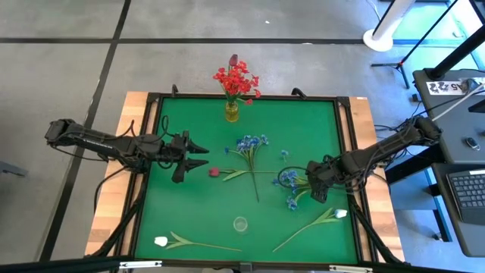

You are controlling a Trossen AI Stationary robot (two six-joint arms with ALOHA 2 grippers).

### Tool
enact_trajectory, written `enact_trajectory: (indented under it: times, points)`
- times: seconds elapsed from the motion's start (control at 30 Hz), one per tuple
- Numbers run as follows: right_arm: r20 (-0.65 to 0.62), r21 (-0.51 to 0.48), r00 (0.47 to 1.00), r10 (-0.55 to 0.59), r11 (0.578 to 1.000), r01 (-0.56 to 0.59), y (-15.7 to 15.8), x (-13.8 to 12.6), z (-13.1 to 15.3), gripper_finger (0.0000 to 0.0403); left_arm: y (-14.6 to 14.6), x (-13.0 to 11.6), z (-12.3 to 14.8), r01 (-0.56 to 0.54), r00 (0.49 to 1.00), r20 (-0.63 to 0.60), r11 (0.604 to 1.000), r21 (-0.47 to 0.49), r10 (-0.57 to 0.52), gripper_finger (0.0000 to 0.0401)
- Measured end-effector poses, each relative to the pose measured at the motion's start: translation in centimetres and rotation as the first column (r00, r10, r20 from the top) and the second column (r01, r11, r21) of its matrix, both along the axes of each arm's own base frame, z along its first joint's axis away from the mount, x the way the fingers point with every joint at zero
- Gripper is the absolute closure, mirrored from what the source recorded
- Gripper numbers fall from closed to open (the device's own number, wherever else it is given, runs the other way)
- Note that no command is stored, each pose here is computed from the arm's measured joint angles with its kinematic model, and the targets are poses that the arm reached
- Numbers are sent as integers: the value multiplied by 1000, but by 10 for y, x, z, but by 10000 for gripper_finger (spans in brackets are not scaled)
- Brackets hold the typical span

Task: Sort flowers into vase by color
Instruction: Put the right blue flowers into the transparent vase

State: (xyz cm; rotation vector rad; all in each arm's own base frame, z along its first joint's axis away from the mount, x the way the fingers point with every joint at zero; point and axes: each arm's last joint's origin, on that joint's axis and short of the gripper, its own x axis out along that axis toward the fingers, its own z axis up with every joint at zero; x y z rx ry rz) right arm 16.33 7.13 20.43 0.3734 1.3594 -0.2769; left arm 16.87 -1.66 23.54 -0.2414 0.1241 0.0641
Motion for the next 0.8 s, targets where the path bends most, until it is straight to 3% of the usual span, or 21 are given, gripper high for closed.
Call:
enact_trajectory:
  times: [0.2,0.8]
  points:
    - [-3,-1,1000,1,1000,-1,-1,-3,-15,113,0,0,0,0,1000,-1,1000,0,0,211]
    - [-8,17,1000,-1,1000,1,-7,-15,-55,111,0,0,0,-2,1000,-1,1000,-20,2,211]
